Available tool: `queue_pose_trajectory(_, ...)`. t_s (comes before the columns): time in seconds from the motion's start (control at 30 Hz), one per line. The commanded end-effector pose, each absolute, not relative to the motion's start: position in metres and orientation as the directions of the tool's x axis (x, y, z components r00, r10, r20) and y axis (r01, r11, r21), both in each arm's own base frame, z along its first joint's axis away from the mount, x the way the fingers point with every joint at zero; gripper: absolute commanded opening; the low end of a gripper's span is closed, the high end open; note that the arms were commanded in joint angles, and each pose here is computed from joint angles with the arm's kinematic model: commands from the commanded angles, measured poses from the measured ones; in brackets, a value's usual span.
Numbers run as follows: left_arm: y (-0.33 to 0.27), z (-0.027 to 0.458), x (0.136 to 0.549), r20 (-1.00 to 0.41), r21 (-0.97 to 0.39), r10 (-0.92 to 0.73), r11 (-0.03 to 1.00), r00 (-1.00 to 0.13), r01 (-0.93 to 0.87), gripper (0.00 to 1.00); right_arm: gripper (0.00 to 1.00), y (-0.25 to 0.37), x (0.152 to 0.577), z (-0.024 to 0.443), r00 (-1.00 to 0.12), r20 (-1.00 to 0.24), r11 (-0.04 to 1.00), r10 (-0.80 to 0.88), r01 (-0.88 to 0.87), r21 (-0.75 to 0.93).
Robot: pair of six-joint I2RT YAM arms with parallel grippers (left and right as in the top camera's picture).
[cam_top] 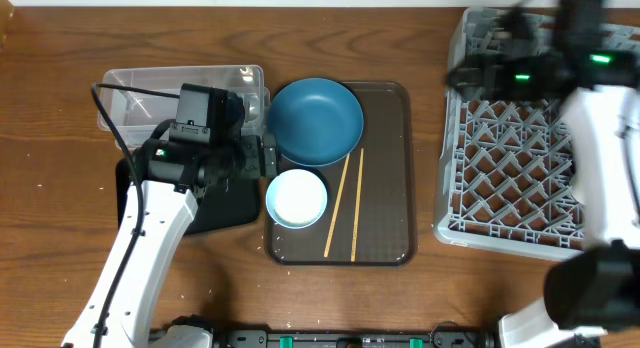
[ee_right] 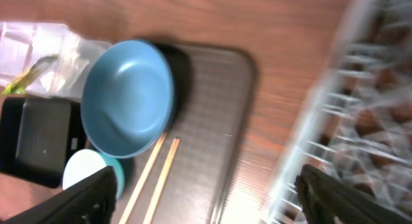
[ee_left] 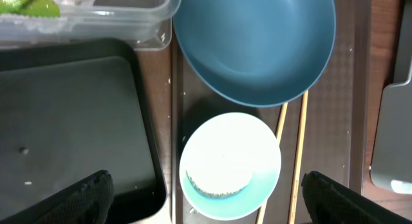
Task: Sort waste into correct bins and load items into the dishwasher rack
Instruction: 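Reach the right gripper to the blue plate and grasp its rim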
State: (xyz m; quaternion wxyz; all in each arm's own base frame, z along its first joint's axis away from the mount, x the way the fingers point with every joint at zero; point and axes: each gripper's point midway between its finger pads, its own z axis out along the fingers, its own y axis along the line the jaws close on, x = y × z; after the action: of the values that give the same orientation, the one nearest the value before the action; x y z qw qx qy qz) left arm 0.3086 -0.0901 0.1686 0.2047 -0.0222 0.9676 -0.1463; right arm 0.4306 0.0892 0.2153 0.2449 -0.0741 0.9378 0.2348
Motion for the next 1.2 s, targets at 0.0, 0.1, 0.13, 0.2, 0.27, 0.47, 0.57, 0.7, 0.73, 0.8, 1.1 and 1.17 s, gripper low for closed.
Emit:
queue_pose_trajectory(0.0,-0.087,0.169,0.308,-0.392,-0.278,-0.095,0.96,-0.915,0.02,0.96,0.83,0.126,0.435,0.182,-0.9,-0.43,0.889,-0.071,-0.253,0.381)
queue_pose_trajectory(0.1,-0.087,0.169,0.308,-0.389,-0.278,-0.095,0.96,-0.916,0.019,0.96,0.81,0.159,0.439,0.149,-0.912,-0.39,0.903,-0.123,-0.266,0.338)
queue_pose_trajectory(0.13,-0.087,0.169,0.308,-0.389,-0.278,-0.095,0.96,-0.916,0.019,0.96,0.81,0.165,0.44,0.138,-0.92,-0.373,0.913,-0.12,-0.25,0.322)
queue_pose_trajectory(0.2,-0.087,0.169,0.308,-0.389,-0.278,-0.095,0.96,-0.916,0.019,0.96,0.78,0.179,0.441,0.113,-0.936,-0.335,0.933,-0.107,-0.21,0.291)
queue_pose_trajectory(0.27,-0.087,0.169,0.308,-0.389,-0.278,-0.095,0.96,-0.916,0.019,0.96,0.72,0.195,0.44,0.091,-0.946,-0.306,0.939,-0.108,-0.198,0.28)
queue_pose_trajectory(0.47,-0.087,0.168,0.306,-0.384,-0.277,-0.094,0.961,-0.919,0.017,0.96,0.48,0.229,0.44,0.043,-0.958,-0.266,0.946,-0.11,-0.183,0.269)
queue_pose_trajectory(0.57,-0.086,0.168,0.305,-0.38,-0.276,-0.094,0.961,-0.92,0.016,0.96,0.33,0.221,0.446,0.031,-0.963,-0.265,0.973,-0.042,-0.099,0.206)
queue_pose_trajectory(0.7,-0.086,0.167,0.305,-0.377,-0.276,-0.094,0.961,-0.922,0.015,0.96,0.1,0.208,0.459,0.037,-0.949,-0.313,0.985,0.032,-0.023,0.169)
queue_pose_trajectory(0.73,-0.086,0.168,0.305,-0.377,-0.276,-0.094,0.961,-0.921,0.015,0.96,0.04,0.206,0.465,0.042,-0.942,-0.333,0.984,0.044,-0.017,0.178)
queue_pose_trajectory(0.8,-0.086,0.168,0.305,-0.377,-0.276,-0.094,0.961,-0.922,0.015,0.96,0.01,0.201,0.475,0.054,-0.928,-0.367,0.981,0.065,-0.008,0.193)
queue_pose_trajectory(1.1,-0.086,0.168,0.305,-0.377,-0.276,-0.094,0.961,-0.922,0.015,0.96,0.01,0.125,0.512,0.182,-0.787,-0.604,0.978,0.124,-0.005,0.208)
queue_pose_trajectory(1.17,-0.086,0.168,0.305,-0.377,-0.276,-0.093,0.961,-0.921,0.016,0.96,0.01,0.09,0.512,0.217,-0.731,-0.674,0.991,0.104,0.015,0.136)
